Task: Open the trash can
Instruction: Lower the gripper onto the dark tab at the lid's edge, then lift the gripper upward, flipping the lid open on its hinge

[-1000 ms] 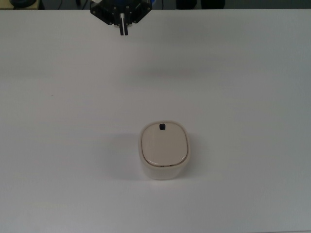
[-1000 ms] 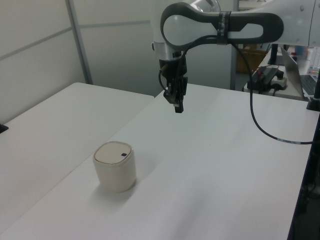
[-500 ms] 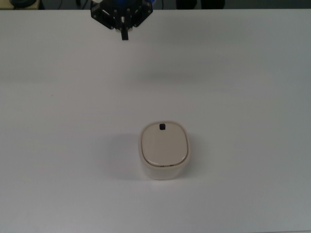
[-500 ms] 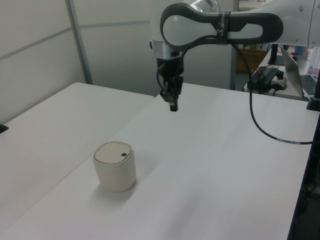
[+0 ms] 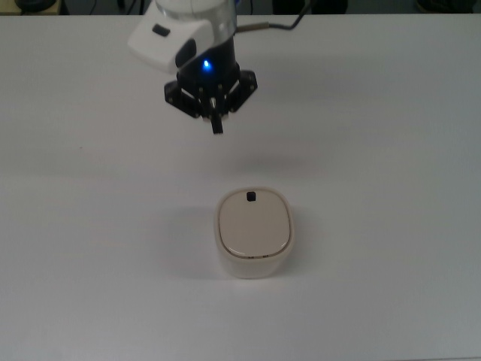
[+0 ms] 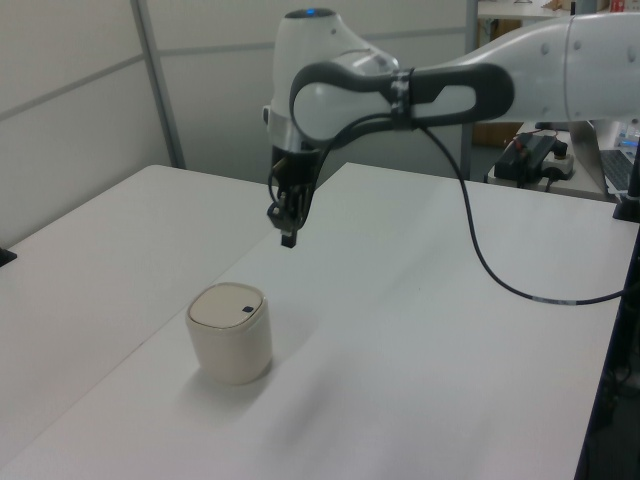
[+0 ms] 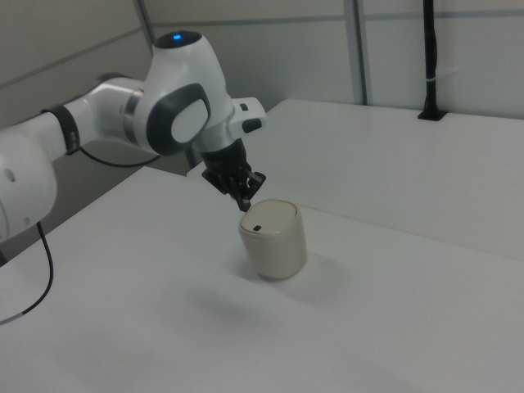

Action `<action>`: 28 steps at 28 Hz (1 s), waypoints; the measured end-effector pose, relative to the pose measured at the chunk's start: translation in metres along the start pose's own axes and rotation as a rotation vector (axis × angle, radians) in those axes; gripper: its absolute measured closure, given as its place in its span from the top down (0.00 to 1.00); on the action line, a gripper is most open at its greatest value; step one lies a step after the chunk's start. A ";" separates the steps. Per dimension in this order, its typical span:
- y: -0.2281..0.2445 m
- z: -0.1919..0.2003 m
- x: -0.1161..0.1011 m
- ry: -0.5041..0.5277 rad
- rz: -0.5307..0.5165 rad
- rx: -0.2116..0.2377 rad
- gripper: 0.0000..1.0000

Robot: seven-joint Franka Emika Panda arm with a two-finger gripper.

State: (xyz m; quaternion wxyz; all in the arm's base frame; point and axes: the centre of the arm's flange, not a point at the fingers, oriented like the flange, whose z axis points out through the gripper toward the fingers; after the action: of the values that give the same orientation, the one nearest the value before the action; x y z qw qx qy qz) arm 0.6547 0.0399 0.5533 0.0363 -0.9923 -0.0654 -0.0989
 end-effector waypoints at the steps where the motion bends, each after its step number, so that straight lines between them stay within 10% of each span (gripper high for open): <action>1: -0.001 0.004 0.003 0.011 -0.003 0.000 0.01; 28: -0.035 0.088 0.037 0.122 -0.054 0.016 0.01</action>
State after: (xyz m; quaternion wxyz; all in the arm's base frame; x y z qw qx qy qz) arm 0.7026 0.0869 0.4765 0.0454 -0.9820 -0.0905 -0.1596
